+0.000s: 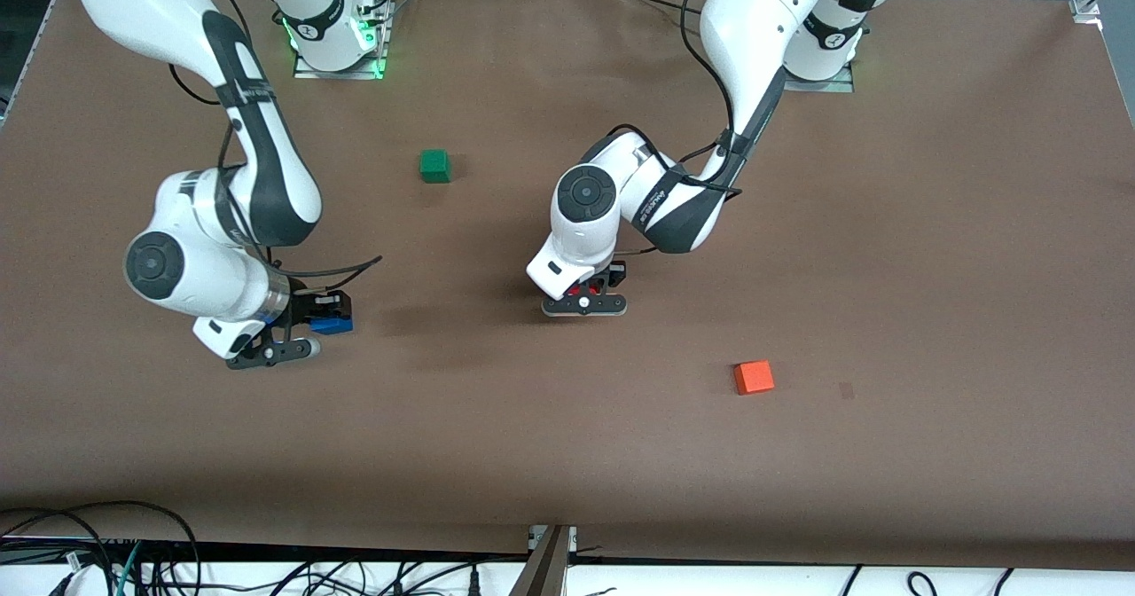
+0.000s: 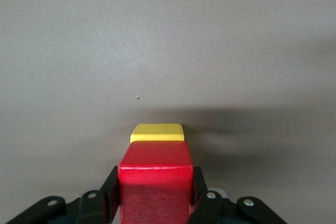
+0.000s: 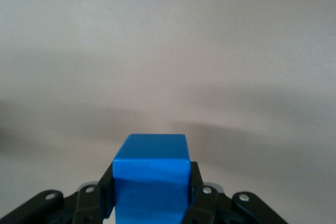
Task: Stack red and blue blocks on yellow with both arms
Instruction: 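Set the red cube on the yellow cube while the right gripper grasps blue, then open the left gripper and withdraw while the right gripper carries blue over red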
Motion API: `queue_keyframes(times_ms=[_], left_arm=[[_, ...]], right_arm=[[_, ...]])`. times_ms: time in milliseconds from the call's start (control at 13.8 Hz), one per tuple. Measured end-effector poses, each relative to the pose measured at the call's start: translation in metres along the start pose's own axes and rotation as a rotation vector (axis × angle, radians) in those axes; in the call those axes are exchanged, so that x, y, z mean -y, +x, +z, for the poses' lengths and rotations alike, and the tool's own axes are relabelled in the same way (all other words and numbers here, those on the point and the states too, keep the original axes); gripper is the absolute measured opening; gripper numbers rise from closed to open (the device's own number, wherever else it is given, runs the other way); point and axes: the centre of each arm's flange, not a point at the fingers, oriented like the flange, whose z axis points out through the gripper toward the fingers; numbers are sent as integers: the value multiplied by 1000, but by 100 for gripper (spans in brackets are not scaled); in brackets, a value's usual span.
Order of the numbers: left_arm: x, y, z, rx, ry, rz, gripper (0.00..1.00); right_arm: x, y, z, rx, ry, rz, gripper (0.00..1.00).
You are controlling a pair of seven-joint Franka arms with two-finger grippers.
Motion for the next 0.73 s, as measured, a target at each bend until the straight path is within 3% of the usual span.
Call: queue_keyframes(times_ms=[145,218,508,726], left_arm=[[-1,0,0,1,1,1,56],[-1,1,1,0,2,0,61],[4,13,-16,-3,18,-15,99],[31,37,-51,41,66,-58,100]], right_arm=[[19,7,-30,-8,7,23,55],[31,9,-38,-15,9,40,55],[62,9,-44,-19,9,70,55],[74,8,-44,-20,11,112,55]])
